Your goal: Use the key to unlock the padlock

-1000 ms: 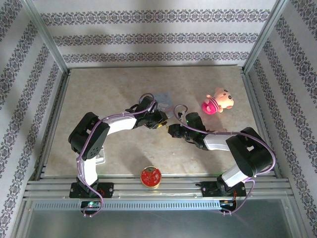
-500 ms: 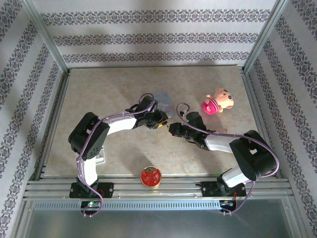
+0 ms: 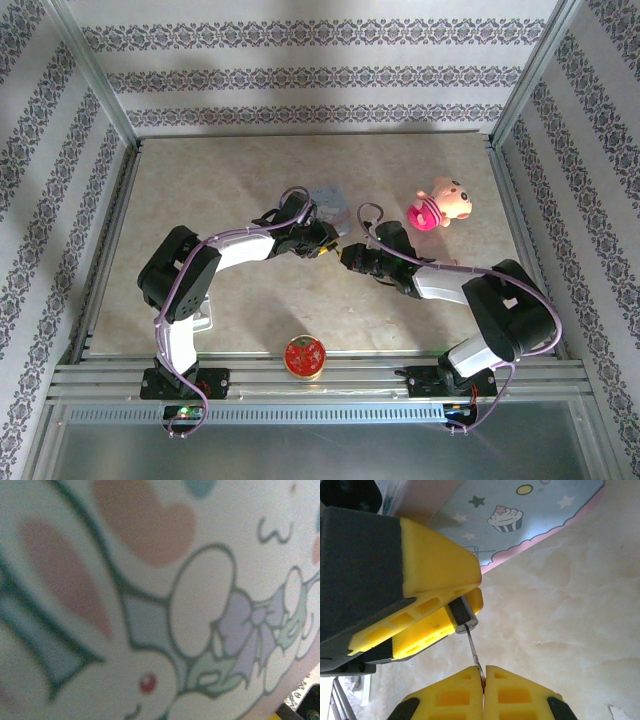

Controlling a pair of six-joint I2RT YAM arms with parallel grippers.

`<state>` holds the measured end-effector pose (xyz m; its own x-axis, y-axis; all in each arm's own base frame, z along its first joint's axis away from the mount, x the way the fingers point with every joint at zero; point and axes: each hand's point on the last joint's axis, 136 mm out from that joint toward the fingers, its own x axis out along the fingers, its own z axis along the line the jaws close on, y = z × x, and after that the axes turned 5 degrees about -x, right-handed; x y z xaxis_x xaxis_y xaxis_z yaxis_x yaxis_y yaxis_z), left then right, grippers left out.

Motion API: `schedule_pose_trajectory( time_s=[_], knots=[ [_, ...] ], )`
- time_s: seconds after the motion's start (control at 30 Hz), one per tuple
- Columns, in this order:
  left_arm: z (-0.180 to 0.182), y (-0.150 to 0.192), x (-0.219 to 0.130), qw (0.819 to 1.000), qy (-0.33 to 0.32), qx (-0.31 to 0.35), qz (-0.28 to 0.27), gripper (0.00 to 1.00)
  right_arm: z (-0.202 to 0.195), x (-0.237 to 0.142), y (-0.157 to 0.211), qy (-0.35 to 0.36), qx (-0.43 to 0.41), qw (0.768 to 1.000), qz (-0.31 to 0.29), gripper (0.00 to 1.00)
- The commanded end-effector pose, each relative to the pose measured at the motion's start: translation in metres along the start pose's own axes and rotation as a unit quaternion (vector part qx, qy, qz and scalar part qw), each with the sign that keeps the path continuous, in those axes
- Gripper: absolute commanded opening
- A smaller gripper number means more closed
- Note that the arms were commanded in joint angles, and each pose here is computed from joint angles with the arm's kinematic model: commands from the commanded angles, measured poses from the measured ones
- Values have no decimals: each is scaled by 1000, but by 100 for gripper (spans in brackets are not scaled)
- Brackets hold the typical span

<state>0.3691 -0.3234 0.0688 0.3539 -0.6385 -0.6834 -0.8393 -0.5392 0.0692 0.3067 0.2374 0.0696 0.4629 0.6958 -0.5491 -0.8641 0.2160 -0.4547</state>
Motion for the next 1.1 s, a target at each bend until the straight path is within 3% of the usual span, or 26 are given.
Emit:
schedule_pose_trajectory(
  time_s=[0.0, 0.43, 1.07],
  knots=[
    [16, 36, 3, 994, -20, -61, 89, 0, 15, 5, -27, -32, 2, 999, -23, 0],
    [18, 38, 2, 993, -20, -64, 92, 0, 10, 16, -33, -39, 15, 999, -15, 0],
    [25, 35, 3, 993, -23, -78, 86, 0, 13, -1, -46, -32, -1, 999, -40, 0]
  ],
)
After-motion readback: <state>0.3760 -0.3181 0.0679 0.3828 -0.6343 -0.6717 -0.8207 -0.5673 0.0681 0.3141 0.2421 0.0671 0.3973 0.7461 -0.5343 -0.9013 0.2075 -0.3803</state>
